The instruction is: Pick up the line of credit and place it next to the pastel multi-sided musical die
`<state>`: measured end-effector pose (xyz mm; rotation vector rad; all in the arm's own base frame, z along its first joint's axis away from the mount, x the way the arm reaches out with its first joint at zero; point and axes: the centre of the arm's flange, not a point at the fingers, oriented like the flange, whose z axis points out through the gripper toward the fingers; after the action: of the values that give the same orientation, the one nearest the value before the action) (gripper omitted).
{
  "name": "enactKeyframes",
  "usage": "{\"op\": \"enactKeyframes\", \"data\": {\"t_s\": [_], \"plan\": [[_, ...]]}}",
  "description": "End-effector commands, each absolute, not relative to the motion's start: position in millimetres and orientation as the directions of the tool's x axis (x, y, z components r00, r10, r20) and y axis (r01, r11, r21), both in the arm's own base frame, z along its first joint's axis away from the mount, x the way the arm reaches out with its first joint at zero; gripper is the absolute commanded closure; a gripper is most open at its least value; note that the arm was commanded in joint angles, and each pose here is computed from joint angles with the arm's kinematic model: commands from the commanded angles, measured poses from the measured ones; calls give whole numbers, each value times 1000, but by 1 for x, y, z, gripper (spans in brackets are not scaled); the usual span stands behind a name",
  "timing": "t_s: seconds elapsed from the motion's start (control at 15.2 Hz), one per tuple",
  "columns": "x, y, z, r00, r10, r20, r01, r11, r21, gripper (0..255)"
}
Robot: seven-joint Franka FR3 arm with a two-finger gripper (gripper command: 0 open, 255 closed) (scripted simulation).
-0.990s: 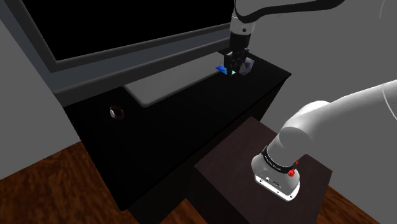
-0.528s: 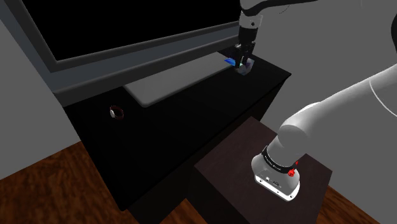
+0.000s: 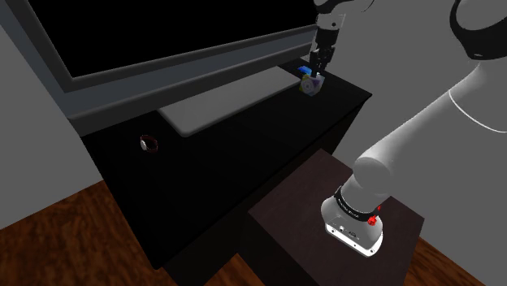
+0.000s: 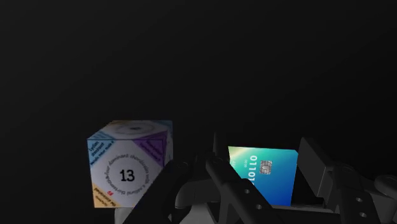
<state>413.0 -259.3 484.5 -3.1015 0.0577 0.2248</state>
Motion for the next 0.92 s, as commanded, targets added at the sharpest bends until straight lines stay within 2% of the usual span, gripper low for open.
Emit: {"op": "enactKeyframes", "data": {"t_s": [0.0,0.86], "plan": [[417,-287,485,989,-34,-145,-38,-999,-28,255],[445,-456,485,989,-34,-145,-38,-999,-28,255]]}}
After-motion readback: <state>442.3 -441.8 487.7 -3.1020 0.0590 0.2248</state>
